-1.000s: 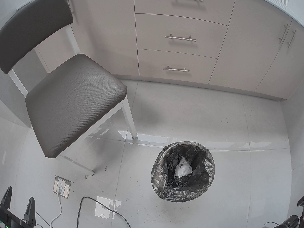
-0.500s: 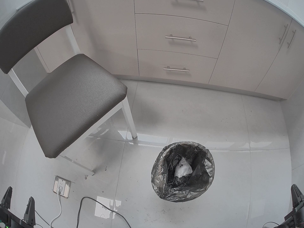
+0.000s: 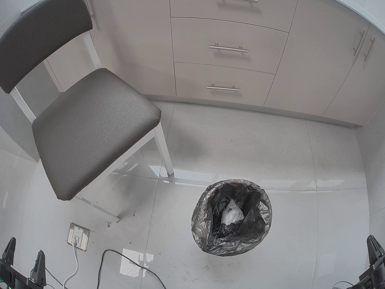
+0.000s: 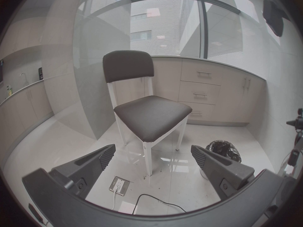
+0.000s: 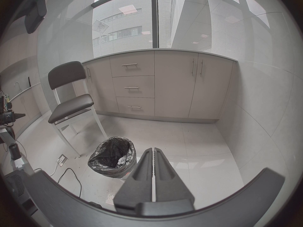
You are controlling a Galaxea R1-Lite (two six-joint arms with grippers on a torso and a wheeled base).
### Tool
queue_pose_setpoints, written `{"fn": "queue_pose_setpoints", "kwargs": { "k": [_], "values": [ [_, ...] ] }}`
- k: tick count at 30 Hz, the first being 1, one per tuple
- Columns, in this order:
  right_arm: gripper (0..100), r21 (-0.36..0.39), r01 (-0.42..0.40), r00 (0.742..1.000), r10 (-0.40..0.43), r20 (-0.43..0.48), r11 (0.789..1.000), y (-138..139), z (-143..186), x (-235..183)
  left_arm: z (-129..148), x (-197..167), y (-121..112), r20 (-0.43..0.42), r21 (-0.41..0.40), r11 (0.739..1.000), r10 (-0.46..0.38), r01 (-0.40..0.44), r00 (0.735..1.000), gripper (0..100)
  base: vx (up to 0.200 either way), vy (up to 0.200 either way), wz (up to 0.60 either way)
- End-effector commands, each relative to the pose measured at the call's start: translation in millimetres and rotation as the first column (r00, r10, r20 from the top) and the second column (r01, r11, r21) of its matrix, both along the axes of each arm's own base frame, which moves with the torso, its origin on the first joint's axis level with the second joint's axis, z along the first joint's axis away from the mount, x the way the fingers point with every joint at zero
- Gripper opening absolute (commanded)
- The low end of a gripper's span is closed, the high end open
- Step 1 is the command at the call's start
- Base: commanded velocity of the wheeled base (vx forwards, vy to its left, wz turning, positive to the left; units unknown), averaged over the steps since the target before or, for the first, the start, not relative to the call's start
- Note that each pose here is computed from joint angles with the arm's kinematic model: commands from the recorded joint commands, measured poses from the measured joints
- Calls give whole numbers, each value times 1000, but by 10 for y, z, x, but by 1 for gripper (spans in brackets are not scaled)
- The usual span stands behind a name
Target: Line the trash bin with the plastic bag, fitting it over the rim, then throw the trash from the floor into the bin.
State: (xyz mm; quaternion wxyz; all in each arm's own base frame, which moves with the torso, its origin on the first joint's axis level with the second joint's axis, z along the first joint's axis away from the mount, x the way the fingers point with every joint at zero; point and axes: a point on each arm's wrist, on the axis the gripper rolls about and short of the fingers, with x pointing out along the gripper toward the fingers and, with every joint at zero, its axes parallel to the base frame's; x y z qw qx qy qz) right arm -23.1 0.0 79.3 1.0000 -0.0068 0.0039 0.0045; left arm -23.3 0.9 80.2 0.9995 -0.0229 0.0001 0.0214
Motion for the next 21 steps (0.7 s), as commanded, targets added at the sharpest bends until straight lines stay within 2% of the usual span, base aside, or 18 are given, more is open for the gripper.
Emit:
{"fn": "queue_pose_setpoints", "kwargs": {
  "k": [1,21],
  "values": [
    [0,0,-2,1000,2,-1,1000,0,-42,1,-48,9,-7,-6,33,999,-38,38,999,100,0,0,0],
    [0,17,0,1000,0,0,1000,0,-41,1,-43,6,-7,-1,7,999,-38,38,999,100,0,0,0]
  ]
}}
